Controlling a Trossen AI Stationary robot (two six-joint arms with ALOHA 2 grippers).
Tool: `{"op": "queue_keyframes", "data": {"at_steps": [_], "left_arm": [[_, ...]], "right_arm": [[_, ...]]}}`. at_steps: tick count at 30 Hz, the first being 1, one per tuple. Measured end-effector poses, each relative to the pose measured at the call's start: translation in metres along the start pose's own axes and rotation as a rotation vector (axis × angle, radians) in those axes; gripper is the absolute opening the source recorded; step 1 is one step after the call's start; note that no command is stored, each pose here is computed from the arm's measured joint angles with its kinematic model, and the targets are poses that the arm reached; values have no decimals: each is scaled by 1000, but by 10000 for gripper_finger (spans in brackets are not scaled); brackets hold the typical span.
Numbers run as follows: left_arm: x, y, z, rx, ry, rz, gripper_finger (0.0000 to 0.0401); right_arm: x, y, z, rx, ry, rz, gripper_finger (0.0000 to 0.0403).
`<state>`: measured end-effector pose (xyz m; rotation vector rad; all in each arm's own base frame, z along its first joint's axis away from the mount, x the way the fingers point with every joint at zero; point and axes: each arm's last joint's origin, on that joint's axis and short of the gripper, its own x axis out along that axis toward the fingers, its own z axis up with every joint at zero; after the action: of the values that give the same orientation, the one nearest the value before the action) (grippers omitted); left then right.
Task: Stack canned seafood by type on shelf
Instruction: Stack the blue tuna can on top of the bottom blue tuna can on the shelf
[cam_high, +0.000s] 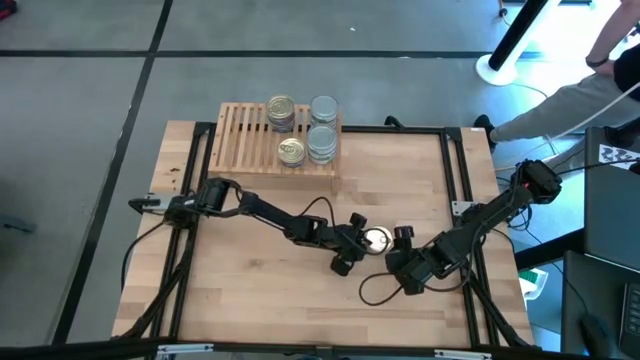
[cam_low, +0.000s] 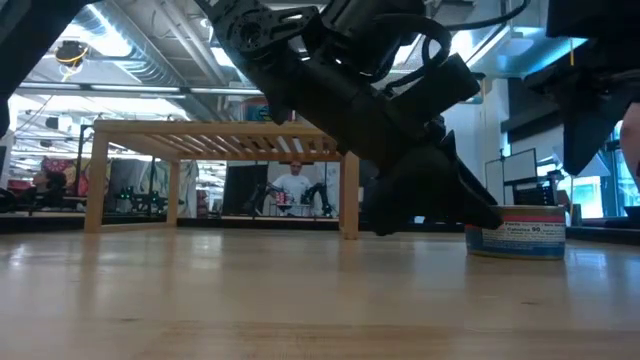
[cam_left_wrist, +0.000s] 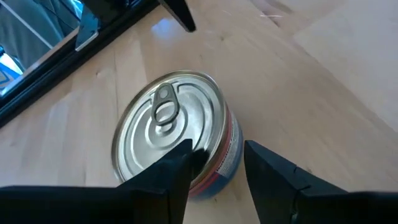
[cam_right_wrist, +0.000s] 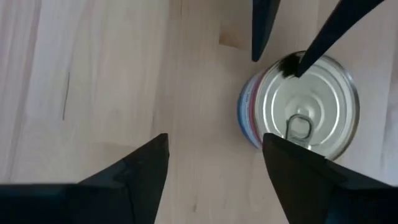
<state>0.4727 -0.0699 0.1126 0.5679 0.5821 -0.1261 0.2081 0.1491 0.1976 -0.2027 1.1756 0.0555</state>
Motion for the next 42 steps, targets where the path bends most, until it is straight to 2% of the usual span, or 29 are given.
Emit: {"op": "queue_keyframes", "data": {"at_steps": [9, 25, 27, 32, 42], "left_arm": [[2, -2, -1, 81, 15, 7, 130], [0, -10, 2, 141, 49, 51, 19], [0, -10, 3, 140, 48, 50, 7], [0, -11, 3, 135, 48, 51, 5], [-7, -4, 8, 56, 44, 59, 2]], "right_arm": [[0, 0, 1, 3, -19, -10, 260], [0, 0, 1, 3, -19, -13, 260], [1, 0, 2, 1, -28, -44, 260], [15, 1, 2, -41, -18, -152, 260], [46, 10, 1, -115, 43, -235, 260]]}}
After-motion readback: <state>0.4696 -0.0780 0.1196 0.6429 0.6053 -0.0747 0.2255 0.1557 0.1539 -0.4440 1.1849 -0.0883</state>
